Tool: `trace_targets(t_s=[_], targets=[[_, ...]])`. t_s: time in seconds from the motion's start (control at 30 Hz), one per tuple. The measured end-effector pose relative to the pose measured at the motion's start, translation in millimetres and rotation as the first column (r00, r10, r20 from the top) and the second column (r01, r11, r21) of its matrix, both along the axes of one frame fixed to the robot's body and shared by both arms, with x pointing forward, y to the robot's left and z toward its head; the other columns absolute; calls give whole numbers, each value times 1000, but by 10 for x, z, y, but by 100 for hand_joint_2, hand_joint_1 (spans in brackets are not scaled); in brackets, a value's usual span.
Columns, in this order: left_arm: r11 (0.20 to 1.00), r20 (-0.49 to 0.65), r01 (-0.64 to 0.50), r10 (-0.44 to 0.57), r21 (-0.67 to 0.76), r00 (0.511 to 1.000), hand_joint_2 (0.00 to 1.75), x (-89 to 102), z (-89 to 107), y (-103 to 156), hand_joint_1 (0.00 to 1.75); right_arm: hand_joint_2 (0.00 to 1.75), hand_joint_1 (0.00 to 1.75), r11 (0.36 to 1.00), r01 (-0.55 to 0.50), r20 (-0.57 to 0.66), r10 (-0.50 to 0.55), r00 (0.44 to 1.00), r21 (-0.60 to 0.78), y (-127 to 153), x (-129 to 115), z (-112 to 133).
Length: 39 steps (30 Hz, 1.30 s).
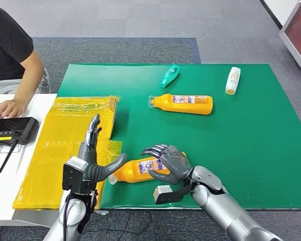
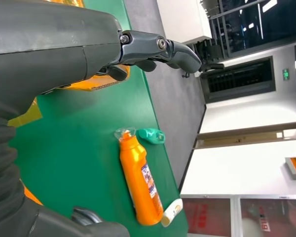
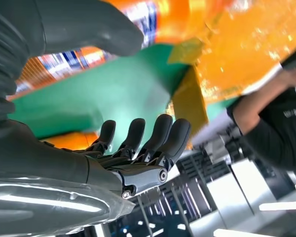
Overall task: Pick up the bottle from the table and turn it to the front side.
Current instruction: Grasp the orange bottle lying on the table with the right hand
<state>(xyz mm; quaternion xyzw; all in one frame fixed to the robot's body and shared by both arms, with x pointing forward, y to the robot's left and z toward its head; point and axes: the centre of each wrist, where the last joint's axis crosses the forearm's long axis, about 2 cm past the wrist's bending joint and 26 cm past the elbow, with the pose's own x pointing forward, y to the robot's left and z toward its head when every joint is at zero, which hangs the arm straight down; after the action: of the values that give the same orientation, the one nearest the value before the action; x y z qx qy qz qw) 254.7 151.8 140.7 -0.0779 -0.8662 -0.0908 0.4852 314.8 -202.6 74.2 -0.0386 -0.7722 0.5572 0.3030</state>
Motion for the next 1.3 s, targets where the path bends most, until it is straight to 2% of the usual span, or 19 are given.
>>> trace_targets(t_s=[0.1,0.13,0.23,0.27,0.5,1.0,1.3], targets=[[1000,1,-4,4,1,1000,175,-2,0,5,0,175,175,999,9,27,-10,1000,41,21,-9,51],[1000,2,-6,6,1,1000,175,-3,1,5,0,175,158,999,11,34,-12,999,50,28,-7,69],[1000,5,-9,9,2,1000,175,-7,6,8,0,175,27,998,17,47,-20,999,65,41,1,112],[1000,6,-9,9,3,1000,175,-8,7,11,0,175,0,998,19,49,-23,999,66,44,3,122],[1000,8,-21,21,9,1000,175,-9,-1,33,0,175,0,999,51,42,-50,998,-12,49,23,133],[1000,7,-26,26,7,1000,175,-10,-2,35,0,175,0,987,93,-94,-105,990,-132,-35,82,14],[1000,11,-20,20,1,1000,175,-12,-4,31,0,175,0,954,95,-147,-141,979,-283,-183,196,-72]])
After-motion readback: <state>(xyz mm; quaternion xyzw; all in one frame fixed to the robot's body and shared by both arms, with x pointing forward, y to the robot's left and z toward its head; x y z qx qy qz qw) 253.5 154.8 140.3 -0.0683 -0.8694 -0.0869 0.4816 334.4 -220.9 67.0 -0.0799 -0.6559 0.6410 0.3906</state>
